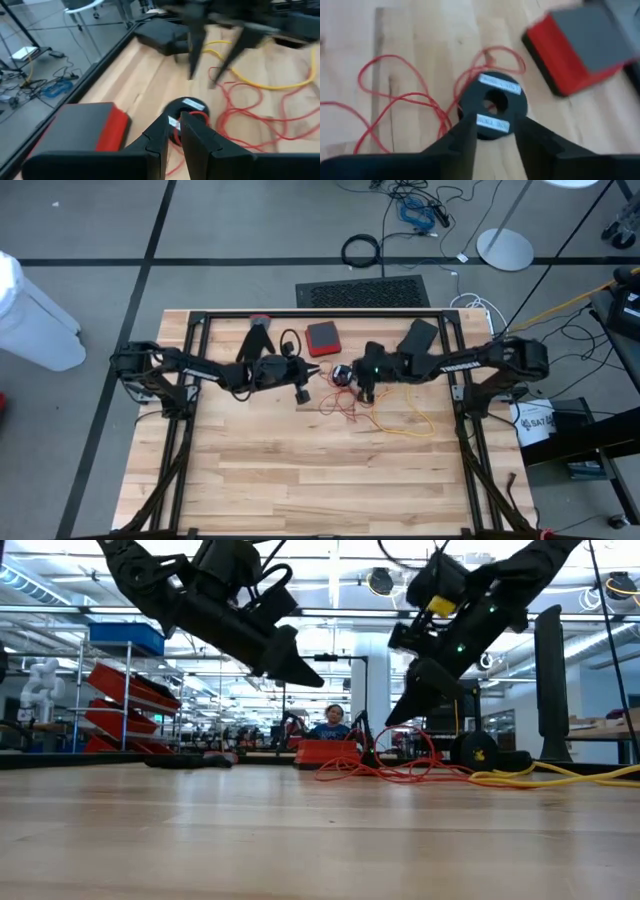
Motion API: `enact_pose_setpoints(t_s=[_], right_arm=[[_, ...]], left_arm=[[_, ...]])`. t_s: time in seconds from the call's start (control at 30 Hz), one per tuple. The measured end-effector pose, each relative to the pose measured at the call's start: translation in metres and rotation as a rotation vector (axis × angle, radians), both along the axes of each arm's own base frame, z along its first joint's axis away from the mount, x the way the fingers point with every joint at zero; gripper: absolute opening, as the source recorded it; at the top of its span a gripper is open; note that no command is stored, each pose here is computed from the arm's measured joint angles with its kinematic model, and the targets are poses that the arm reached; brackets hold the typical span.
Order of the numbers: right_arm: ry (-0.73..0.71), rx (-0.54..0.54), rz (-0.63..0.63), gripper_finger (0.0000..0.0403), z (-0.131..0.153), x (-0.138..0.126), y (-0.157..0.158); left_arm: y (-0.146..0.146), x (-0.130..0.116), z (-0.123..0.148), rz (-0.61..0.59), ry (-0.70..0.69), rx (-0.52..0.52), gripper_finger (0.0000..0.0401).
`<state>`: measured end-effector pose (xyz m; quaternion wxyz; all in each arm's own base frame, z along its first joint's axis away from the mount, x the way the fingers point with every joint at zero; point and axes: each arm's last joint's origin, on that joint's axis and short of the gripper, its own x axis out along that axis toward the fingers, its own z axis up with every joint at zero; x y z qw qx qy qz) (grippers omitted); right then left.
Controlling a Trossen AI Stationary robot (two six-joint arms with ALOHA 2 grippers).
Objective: Coil cords
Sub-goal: Uncoil the red wire from the spool
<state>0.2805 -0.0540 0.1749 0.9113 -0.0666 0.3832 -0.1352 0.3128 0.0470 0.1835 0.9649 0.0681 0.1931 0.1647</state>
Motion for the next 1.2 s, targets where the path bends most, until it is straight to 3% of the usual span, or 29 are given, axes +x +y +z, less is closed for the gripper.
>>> enact_pose_setpoints(t_s=[0.13,0.23,0.5,0.67,0.97,1.2], right_arm=[[0.023,-0.201,0.068,0.0156,0.003,0.005,0.023],[0.012,-0.262,0.09,0.0164,0.005,0.008,0.03],[0.093,-0.269,0.106,0.0156,-0.021,0.016,0.032],[0.095,-0.344,0.069,0.0156,-0.034,0.025,0.031],[0.11,-0.353,0.085,0.0156,-0.055,0.033,0.032],[0.113,-0.399,0.014,0.014,-0.057,0.033,0.028]], left_arm=[[0.007,0.0,-0.003,0.023,0.003,-0.001,0.0057],[0.011,0.002,-0.009,0.028,0.01,-0.014,0.0057],[0.011,0.012,-0.034,-0.009,0.008,-0.085,0.0057],[0.011,0.013,-0.042,-0.008,0.027,-0.089,0.0057],[0.012,0.013,-0.043,-0.007,0.033,-0.091,0.0057],[0.012,0.013,-0.043,-0.007,0.031,-0.092,0.0057]])
